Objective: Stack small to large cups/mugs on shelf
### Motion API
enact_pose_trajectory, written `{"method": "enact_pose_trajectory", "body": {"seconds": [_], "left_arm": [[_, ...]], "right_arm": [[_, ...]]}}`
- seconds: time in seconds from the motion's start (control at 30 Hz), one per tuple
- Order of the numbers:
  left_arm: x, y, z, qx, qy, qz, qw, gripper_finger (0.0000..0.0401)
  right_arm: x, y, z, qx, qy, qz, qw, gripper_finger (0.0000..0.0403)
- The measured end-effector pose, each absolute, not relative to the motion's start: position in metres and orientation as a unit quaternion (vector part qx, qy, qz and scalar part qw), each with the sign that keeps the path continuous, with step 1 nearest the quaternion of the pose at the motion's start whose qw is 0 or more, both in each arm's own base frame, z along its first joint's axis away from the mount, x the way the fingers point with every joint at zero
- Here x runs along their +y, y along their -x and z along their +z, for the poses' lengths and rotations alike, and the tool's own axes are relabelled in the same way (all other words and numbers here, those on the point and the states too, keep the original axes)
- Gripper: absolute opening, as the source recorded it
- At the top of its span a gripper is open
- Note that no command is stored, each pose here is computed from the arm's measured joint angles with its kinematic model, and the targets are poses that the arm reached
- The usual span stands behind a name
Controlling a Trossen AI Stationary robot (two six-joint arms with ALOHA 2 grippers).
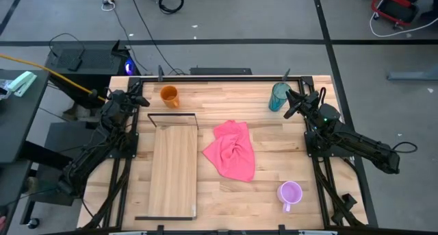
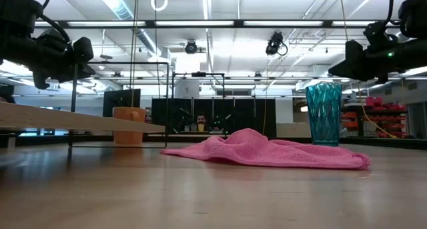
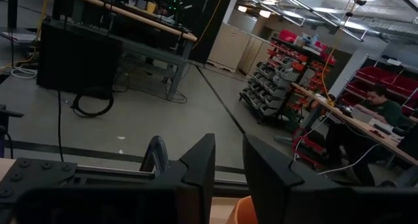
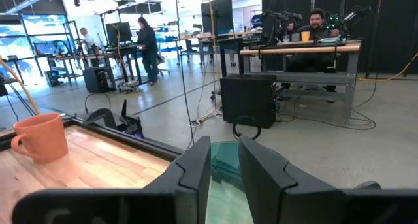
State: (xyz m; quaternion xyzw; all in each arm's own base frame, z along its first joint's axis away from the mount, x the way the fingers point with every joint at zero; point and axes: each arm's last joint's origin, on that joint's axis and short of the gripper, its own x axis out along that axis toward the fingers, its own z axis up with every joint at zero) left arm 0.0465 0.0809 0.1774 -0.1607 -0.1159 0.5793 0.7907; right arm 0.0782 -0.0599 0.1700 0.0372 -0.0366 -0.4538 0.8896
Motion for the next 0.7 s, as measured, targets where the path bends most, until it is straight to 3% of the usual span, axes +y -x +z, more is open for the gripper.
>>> {"method": "enact_pose_trajectory", "body": {"seconds": [0.7], "left_arm": [[0.0809,-0.0465,0.1774,-0.116,0.161,0.579,0.791,0.0083]], "right_arm": [[-0.0599,-0.0782,0.1700,-0.037,-0.037,-0.454,0.890,0.0087]]}}
